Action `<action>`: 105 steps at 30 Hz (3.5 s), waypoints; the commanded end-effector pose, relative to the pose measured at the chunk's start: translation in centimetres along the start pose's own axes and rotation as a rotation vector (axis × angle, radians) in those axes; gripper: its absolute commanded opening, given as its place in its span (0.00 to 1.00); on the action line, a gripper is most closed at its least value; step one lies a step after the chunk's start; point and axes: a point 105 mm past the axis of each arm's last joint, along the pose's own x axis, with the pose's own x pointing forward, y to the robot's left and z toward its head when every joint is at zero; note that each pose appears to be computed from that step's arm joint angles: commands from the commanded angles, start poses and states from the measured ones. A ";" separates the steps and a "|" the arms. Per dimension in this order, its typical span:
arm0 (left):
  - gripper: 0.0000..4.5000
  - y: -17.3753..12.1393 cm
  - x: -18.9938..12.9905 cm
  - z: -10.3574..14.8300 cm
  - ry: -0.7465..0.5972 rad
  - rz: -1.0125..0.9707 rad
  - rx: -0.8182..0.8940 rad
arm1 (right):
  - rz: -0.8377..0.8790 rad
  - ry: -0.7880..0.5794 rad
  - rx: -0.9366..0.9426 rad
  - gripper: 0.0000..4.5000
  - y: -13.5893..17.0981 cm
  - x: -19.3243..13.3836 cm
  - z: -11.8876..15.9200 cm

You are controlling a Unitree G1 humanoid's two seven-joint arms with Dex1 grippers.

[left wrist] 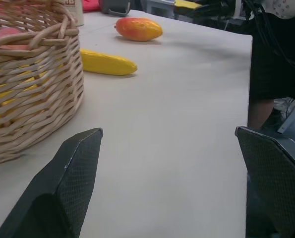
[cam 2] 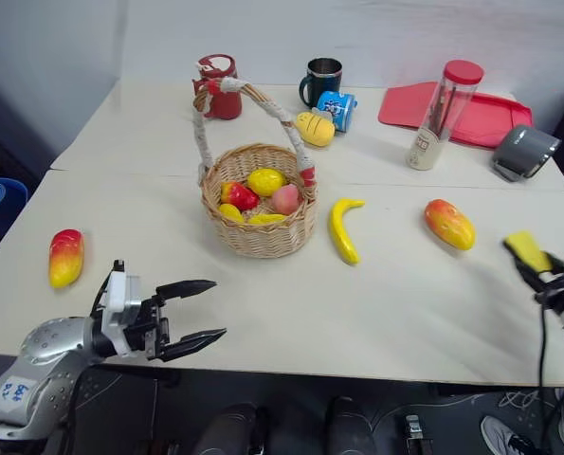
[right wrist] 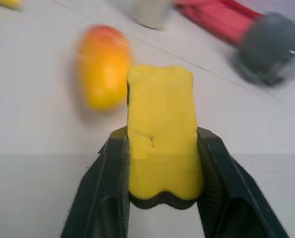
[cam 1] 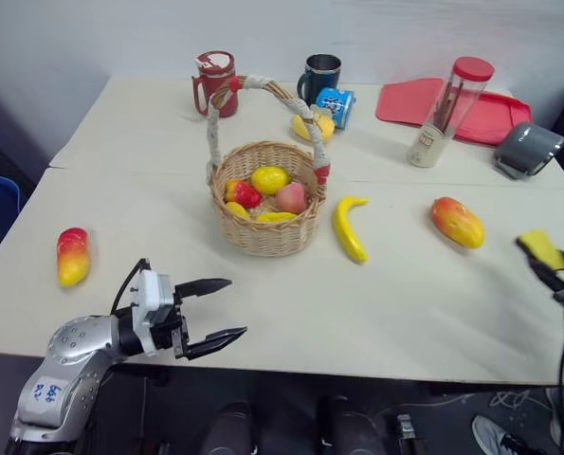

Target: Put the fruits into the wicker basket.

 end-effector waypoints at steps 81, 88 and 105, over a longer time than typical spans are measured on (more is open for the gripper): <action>0.44 7.5 -3.3 9.0 0.057 0.212 0.069 | 0.559 -0.591 -0.044 1.00 22.8 -1.1 10.1; 0.44 11.0 2.2 8.2 0.114 0.214 -0.029 | 0.521 -0.594 -0.046 1.00 22.7 -1.2 10.1; 0.99 7.5 -6.7 7.3 0.152 0.187 0.294 | 0.263 -0.313 -0.045 1.00 16.2 -5.8 3.5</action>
